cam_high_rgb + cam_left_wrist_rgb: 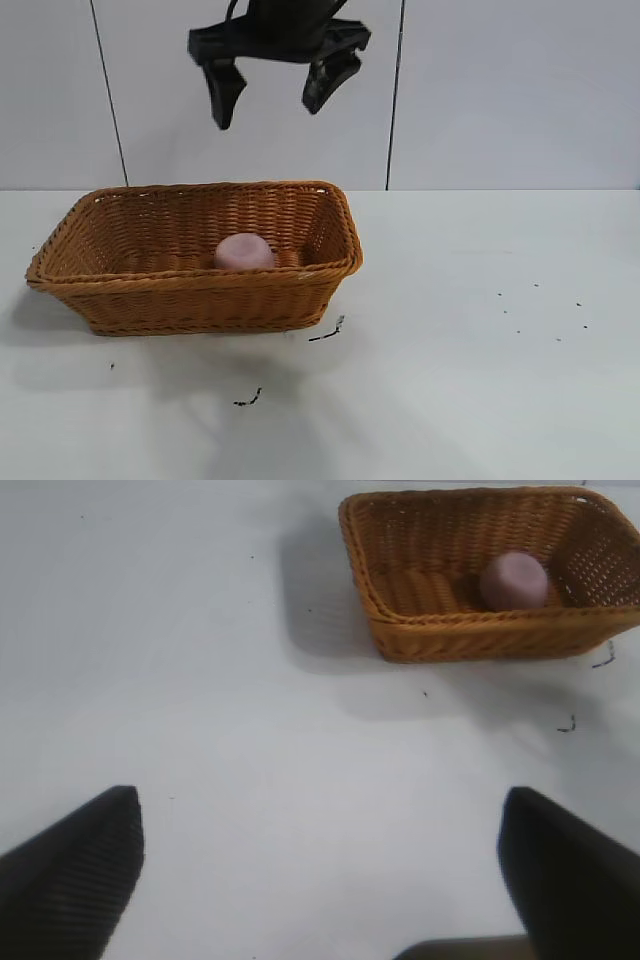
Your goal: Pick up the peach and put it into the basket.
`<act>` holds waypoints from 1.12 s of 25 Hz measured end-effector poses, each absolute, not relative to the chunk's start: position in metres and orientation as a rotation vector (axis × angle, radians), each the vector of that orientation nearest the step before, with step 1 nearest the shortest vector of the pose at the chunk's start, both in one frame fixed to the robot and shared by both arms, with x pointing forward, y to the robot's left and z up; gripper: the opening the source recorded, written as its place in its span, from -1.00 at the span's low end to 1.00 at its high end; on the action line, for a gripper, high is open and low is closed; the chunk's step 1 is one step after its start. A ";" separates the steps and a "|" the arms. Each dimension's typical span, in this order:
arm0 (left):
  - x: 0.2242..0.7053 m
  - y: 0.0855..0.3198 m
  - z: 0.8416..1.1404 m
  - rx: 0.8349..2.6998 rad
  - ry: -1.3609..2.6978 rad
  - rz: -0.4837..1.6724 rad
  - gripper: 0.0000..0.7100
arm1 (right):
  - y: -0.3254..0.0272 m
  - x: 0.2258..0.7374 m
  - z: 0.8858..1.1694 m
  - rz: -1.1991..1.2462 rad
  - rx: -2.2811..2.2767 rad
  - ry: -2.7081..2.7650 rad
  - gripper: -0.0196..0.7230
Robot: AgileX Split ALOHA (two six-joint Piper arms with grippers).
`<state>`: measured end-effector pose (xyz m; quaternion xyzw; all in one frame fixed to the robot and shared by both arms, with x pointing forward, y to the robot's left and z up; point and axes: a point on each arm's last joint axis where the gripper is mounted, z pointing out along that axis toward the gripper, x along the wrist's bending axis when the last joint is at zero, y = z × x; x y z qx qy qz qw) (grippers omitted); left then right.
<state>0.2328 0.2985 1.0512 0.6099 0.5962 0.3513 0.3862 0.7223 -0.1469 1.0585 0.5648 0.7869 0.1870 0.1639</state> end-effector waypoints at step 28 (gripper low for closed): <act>0.233 0.298 1.051 1.553 1.518 0.895 0.95 | -0.286 0.619 1.154 0.532 1.893 1.958 0.92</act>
